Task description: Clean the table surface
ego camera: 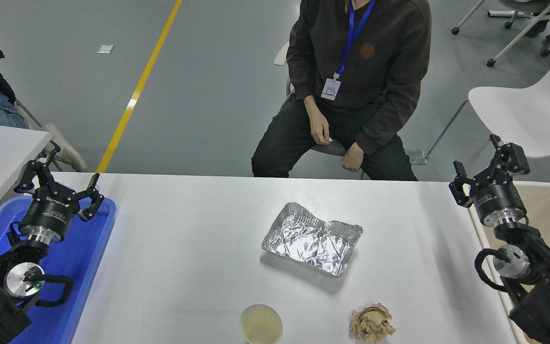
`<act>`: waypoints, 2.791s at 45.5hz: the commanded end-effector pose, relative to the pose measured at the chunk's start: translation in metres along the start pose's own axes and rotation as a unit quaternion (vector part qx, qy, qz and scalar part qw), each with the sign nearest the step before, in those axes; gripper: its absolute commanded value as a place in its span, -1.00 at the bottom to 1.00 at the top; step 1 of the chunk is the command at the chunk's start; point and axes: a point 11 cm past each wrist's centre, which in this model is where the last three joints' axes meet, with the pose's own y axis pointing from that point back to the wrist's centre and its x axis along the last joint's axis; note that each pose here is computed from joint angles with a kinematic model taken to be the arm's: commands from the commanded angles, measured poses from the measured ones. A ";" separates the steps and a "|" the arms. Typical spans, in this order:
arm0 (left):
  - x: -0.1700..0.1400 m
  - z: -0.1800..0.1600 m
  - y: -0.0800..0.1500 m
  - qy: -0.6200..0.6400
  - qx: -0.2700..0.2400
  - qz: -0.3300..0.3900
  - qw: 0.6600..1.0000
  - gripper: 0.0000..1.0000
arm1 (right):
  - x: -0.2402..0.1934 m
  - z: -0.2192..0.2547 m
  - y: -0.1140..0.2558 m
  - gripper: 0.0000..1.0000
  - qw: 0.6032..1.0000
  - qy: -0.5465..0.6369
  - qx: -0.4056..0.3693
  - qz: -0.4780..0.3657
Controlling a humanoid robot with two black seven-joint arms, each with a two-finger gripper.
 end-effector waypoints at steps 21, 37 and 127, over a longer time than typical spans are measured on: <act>0.000 0.000 0.000 0.000 0.000 0.000 1.000 1.00 | 0.010 -0.014 -0.002 1.00 1.000 0.014 0.008 0.000; 0.000 0.000 0.000 0.000 0.000 0.000 1.000 1.00 | 0.017 -0.005 0.007 1.00 0.999 0.038 -0.013 -0.004; -0.001 0.000 -0.001 0.001 -0.001 -0.001 1.000 1.00 | -0.059 -0.112 0.080 0.95 0.790 0.459 -0.212 -0.347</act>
